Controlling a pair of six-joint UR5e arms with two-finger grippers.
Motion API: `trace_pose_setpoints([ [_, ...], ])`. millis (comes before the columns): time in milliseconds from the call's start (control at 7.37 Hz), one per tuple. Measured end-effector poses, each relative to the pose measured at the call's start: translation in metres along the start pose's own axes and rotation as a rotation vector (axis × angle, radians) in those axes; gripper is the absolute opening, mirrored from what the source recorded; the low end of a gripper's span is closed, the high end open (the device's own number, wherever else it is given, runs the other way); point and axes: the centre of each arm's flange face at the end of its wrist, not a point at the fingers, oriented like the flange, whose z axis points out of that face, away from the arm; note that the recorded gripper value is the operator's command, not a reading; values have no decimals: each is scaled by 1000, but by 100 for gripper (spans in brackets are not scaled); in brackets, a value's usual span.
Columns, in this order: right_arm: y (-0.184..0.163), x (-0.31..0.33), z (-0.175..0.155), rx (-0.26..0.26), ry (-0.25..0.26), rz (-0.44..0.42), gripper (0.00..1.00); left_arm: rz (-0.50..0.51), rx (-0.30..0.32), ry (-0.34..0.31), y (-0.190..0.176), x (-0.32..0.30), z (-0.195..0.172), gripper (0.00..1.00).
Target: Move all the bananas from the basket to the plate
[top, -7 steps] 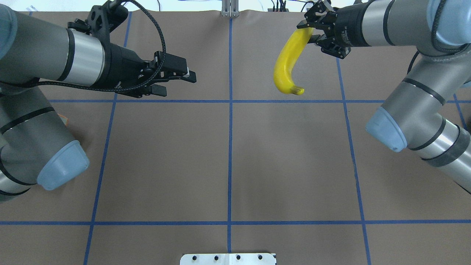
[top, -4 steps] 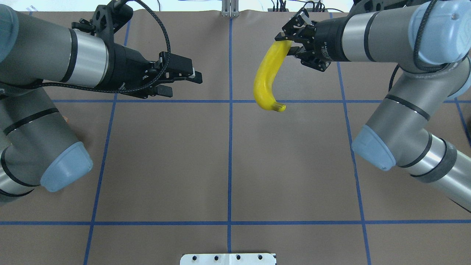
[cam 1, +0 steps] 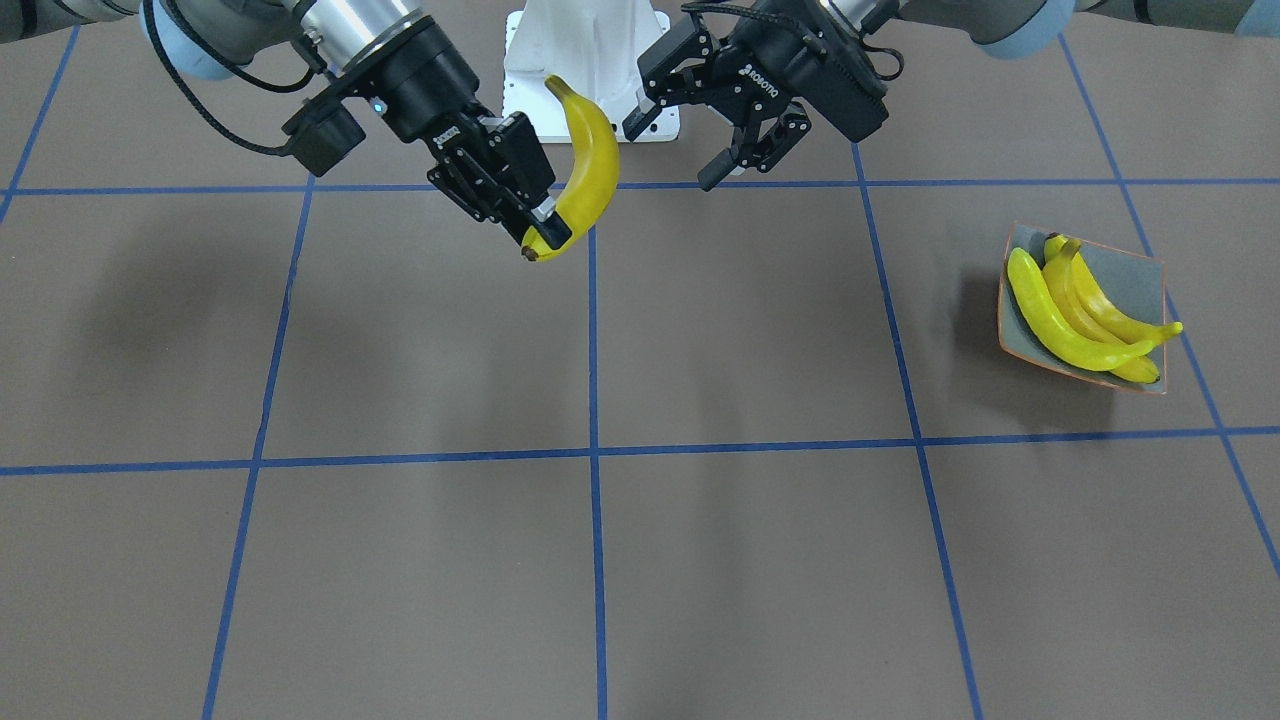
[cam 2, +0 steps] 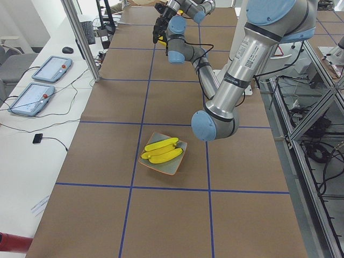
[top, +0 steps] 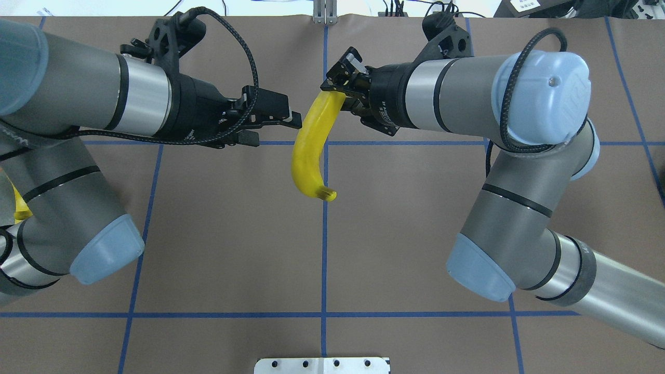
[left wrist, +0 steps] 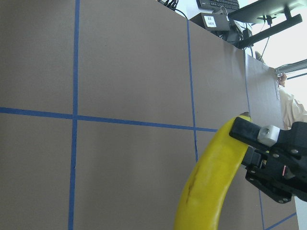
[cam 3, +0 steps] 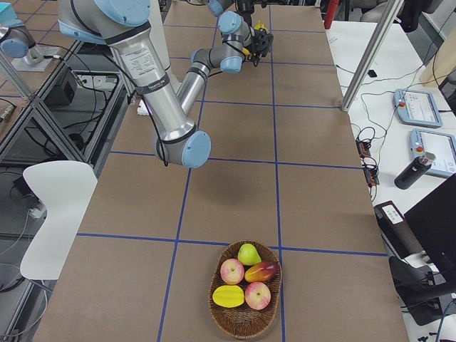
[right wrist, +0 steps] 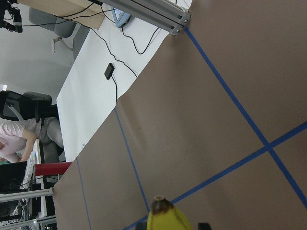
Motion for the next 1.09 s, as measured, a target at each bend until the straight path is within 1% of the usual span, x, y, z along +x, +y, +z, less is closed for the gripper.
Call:
trace_pose_setpoints([
  [271, 17, -7, -1, -9, 2, -3, 0, 4, 1, 6, 4, 2, 3, 98],
  [543, 23, -10, -4, -18, -5, -4, 0, 12, -7, 18, 9, 3, 5, 80],
  [678, 24, -12, -7, -21, -12, -5, 0, 14, -10, 21, 11, 4, 6, 61],
  [814, 25, -14, -9, -23, -17, -7, 0, 15, -11, 22, 12, 4, 6, 35],
  [949, 26, -15, -10, -24, -21, -8, 0, 19, -11, 23, 12, 4, 6, 18],
  [1085, 26, -17, -11, -24, -25, -11, 0, 28, -6, 31, 13, 4, 5, 4],
])
